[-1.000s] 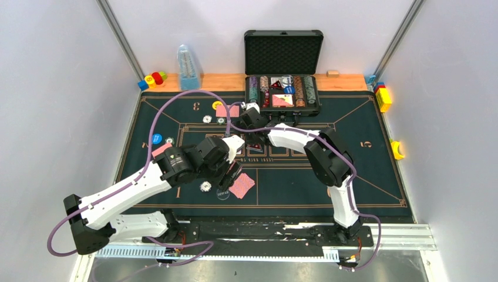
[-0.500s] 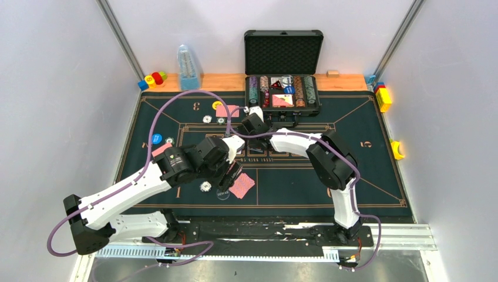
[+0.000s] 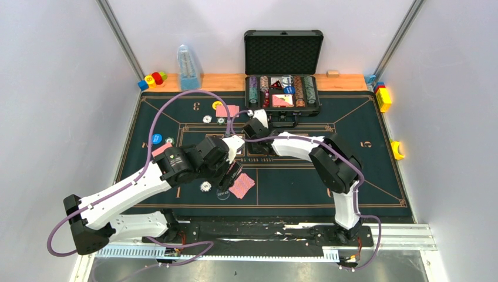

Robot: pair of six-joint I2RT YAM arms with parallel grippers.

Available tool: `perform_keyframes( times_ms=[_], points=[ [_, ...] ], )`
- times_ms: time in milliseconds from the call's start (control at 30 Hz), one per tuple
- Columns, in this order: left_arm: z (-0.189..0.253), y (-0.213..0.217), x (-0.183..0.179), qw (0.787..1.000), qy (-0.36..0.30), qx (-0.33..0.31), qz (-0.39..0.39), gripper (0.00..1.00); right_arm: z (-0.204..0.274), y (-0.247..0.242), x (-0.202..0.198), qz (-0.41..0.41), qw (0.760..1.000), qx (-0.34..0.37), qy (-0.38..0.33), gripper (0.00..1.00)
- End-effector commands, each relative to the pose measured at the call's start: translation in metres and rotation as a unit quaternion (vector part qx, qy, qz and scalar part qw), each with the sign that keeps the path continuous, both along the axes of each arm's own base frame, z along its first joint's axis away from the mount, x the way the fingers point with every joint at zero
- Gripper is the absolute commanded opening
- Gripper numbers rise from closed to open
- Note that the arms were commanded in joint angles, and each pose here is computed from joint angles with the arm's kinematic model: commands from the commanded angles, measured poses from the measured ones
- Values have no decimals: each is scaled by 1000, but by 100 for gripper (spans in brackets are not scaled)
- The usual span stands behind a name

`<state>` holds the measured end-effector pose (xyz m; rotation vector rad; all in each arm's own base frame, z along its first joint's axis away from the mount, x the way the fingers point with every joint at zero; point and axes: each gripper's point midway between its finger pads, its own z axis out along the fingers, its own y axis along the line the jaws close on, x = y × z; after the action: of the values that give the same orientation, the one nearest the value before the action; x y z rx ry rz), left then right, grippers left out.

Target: Distribute texas hold em gaming equipment

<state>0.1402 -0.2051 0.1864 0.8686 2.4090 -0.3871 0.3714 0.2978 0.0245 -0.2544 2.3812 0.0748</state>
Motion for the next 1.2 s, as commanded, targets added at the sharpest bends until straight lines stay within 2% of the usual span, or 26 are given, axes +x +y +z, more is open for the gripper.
perform_keyframes(
  times_ms=[0,267,467,700,767,867,1067,1167],
  points=[
    [11,-4,4,1000,-19,-23,-5,0,-9,-70,-26,-64,993,-101,19,59],
    [12,-4,4,1000,-19,-24,-4,0,-15,-176,-28,-202,973,-107,39,57],
    [10,-4,4,1000,-19,-21,-3,0,-15,-229,-12,-309,949,-23,57,57],
    [10,-3,4,1000,-19,-19,-1,0,-7,-271,-1,-393,917,36,56,57],
    [9,-3,5,1000,-18,-18,-1,0,6,-259,6,-358,932,46,33,66],
    [9,-4,5,1000,-19,-16,-1,0,20,-224,12,-254,966,40,11,79],
    [9,-3,5,1000,-18,-16,0,0,39,-166,4,-153,988,29,-10,86],
    [9,-4,5,1000,-18,-17,-2,0,47,-151,-4,-143,989,12,-23,87]
  ],
)
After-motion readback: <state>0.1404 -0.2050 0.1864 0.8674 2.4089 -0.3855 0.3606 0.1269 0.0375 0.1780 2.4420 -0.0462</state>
